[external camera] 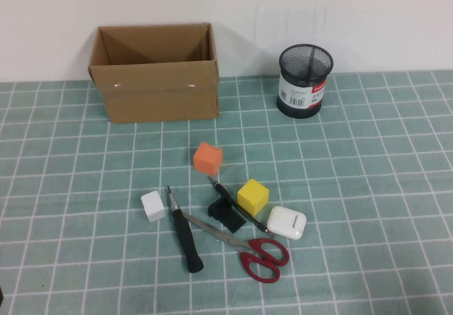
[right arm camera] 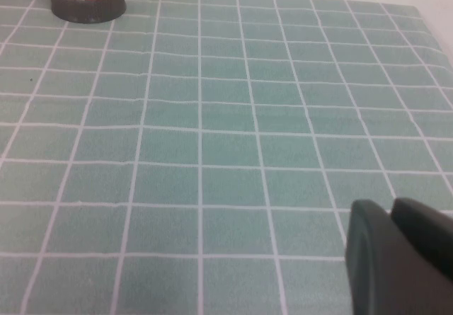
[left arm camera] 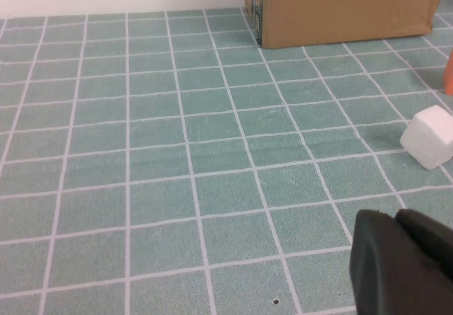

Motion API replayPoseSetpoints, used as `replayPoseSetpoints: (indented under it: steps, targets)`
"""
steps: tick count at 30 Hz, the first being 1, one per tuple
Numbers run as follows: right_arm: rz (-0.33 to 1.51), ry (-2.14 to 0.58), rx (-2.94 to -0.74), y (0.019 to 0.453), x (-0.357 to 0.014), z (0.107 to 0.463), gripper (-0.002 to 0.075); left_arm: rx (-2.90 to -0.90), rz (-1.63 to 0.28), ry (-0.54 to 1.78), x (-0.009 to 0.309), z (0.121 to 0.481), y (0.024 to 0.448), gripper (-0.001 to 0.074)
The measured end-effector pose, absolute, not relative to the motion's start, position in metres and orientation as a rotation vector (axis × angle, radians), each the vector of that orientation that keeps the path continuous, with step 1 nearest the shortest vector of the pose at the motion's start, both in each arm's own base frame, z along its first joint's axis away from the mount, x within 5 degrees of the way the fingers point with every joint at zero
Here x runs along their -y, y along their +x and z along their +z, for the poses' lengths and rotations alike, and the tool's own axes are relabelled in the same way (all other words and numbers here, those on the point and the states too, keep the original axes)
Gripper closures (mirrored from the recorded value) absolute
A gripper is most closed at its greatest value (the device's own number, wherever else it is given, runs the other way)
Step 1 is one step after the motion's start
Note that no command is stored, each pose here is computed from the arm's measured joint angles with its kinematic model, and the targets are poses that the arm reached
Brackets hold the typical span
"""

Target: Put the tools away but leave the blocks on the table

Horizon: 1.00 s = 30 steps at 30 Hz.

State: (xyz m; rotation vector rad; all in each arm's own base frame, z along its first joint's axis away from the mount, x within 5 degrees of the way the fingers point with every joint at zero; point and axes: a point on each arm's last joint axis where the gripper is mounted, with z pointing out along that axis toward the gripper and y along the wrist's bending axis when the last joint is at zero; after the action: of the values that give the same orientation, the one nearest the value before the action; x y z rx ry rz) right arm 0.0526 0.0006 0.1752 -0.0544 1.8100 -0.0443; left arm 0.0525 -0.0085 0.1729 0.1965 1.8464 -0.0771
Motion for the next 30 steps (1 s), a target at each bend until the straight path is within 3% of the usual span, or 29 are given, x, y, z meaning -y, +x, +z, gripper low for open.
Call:
replayPoseSetpoints:
  steps: [30]
  targets:
    - [-0.044,-0.054,-1.81,0.0526,-0.0006,0.1752,0.0734,-1.843,-0.069,0.201,0.0083,0.1731,0.0526,0.0739]
